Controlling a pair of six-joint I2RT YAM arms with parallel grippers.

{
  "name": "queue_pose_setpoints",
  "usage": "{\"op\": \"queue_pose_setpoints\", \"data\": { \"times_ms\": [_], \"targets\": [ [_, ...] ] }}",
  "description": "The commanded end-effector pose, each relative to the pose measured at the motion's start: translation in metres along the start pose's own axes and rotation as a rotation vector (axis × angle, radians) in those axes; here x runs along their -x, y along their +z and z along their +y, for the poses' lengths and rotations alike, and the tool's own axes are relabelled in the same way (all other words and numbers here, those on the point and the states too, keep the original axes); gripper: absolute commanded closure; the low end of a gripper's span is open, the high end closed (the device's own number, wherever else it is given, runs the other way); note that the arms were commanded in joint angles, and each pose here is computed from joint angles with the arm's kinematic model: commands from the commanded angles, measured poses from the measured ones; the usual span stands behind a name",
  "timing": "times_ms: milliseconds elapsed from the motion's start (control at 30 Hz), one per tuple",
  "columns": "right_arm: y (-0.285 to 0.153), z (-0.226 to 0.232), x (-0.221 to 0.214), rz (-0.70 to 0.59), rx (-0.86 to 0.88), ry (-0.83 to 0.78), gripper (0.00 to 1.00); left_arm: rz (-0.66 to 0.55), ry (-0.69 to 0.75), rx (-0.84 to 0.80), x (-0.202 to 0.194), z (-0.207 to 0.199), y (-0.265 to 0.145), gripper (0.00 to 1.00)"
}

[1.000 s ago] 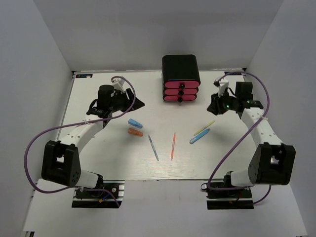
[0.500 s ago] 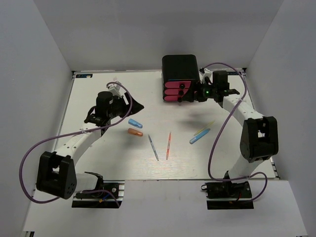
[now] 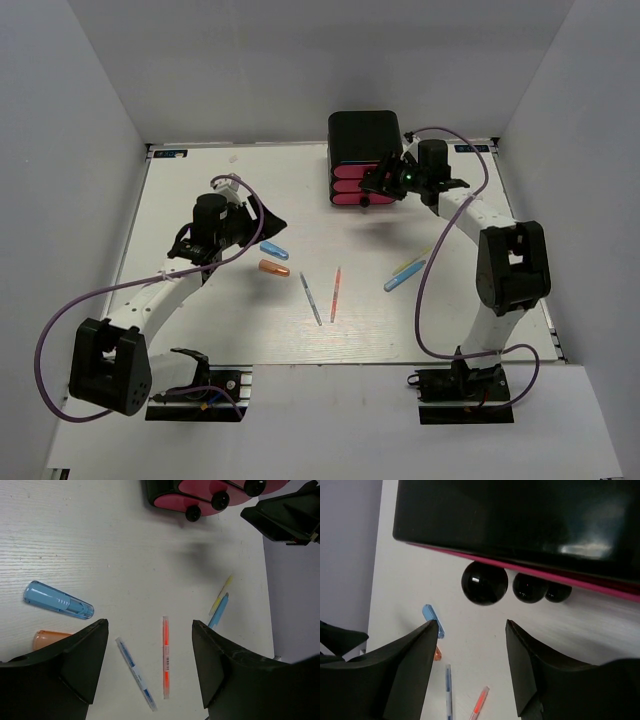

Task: Sort the stationery into containers
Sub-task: Open the drawer at the center of the board.

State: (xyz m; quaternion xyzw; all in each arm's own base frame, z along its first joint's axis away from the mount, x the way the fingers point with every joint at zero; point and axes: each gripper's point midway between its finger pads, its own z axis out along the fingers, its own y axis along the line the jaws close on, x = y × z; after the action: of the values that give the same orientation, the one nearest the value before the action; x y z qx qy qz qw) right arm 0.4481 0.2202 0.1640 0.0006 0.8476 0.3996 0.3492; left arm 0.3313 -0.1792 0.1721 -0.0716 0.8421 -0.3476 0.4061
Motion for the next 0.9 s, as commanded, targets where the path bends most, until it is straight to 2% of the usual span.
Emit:
{"op": "queue_pose_setpoints", "data": {
  "times_ms": [0, 233, 467, 700, 867],
  "targets": [
    [0.009, 0.016, 0.035, -0.109, 0.017, 0.017, 0.38, -0.008, 0.001, 0.008, 0.001, 0.0, 0.0, 0.23],
    [0.021, 0.006, 0.052, -0.176, -0.013, 0.042, 0.47, -0.021, 0.004, 0.011, 0.006, -0.001, 0.0, 0.24],
    [0.022, 0.0, 0.063, -0.227, -0.033, 0.066, 0.49, -0.025, 0.001, 0.031, 0.006, 0.004, 0.004, 0.27],
    [0.024, -0.002, 0.062, -0.225, -0.027, 0.06, 0.76, -0.015, -0.004, 0.052, 0.003, 0.013, 0.013, 0.32],
    [0.014, -0.003, 0.037, -0.172, -0.02, 0.065, 0.78, -0.026, -0.056, 0.095, 0.007, 0.018, 0.019, 0.31]
  ]
}}
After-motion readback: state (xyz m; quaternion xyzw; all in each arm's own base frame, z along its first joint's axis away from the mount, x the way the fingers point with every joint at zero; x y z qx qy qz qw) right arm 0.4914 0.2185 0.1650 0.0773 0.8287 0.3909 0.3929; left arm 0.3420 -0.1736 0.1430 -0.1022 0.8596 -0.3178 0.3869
